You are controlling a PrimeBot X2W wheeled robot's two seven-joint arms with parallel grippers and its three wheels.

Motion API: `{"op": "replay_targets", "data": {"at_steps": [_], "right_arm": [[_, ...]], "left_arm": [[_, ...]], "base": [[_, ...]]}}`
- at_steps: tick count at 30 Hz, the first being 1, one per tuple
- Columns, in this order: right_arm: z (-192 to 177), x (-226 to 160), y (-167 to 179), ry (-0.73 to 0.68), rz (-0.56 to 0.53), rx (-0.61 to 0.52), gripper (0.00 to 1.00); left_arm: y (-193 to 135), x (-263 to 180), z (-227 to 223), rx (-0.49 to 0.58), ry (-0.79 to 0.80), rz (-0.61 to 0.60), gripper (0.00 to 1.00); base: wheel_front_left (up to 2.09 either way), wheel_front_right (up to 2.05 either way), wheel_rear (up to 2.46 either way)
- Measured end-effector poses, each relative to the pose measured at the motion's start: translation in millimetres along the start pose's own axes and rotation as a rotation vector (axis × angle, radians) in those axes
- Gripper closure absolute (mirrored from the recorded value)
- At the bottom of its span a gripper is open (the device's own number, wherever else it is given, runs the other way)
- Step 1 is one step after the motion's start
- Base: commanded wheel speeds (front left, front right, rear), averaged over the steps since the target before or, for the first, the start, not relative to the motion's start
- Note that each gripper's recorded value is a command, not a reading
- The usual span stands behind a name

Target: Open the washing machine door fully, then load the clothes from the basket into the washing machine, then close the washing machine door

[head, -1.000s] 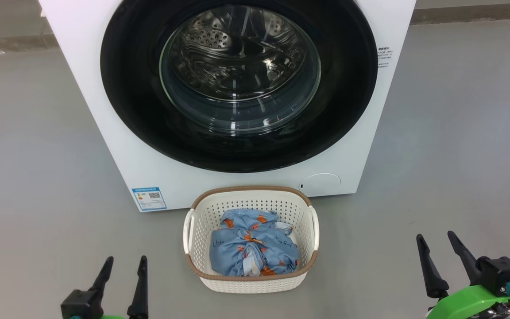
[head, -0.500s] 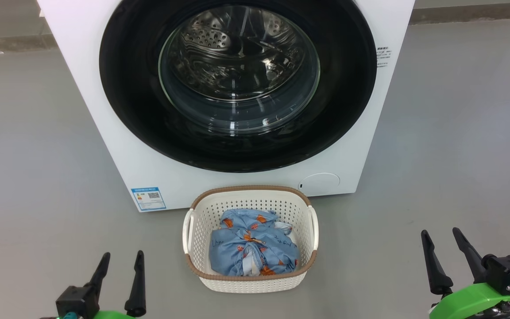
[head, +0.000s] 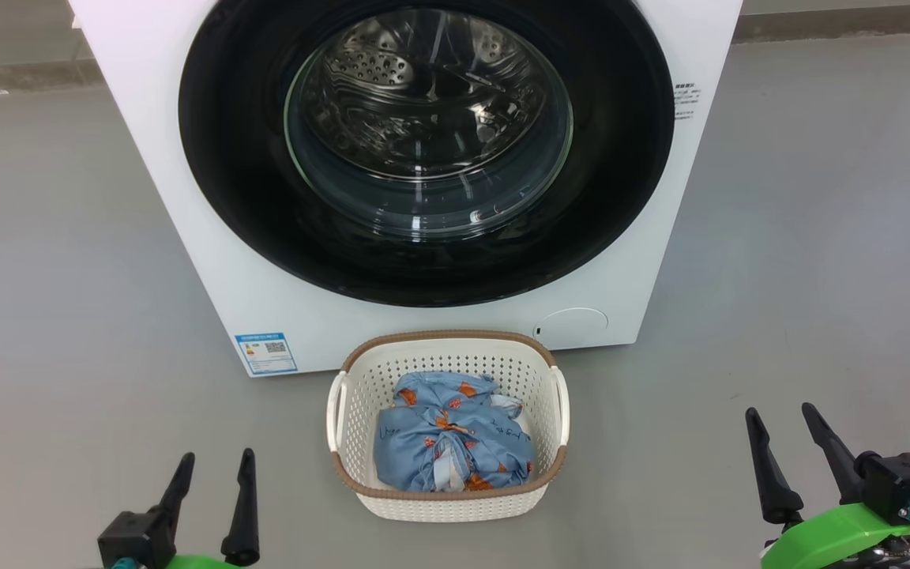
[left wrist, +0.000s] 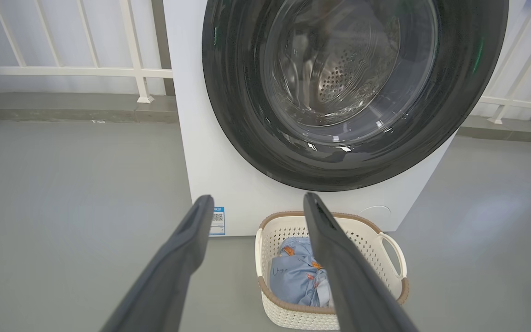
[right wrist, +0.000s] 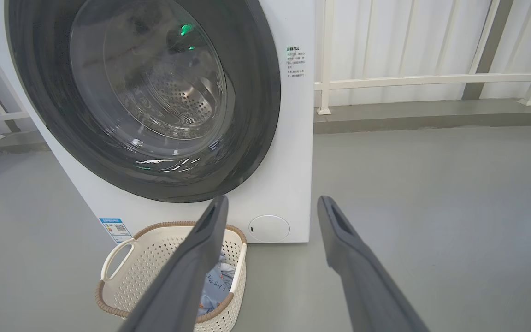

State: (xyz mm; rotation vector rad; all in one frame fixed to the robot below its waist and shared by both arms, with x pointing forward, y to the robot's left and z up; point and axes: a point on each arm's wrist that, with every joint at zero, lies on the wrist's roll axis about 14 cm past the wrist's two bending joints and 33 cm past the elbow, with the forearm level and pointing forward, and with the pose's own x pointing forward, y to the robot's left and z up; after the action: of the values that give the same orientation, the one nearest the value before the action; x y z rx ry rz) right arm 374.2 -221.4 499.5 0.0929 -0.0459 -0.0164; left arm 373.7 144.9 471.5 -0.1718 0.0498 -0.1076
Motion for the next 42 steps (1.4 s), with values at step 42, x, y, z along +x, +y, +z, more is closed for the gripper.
{"op": "replay_targets", "data": {"at_steps": [42], "right_arm": [[-6.1, -0.4, 0.7, 0.018, 0.0, 0.008, 0.0]], "left_arm": [[0.6, 1.6, -2.3, 0.007, 0.008, 0.005, 0.0]], "base": [[0.82, 0.29, -1.12]]}}
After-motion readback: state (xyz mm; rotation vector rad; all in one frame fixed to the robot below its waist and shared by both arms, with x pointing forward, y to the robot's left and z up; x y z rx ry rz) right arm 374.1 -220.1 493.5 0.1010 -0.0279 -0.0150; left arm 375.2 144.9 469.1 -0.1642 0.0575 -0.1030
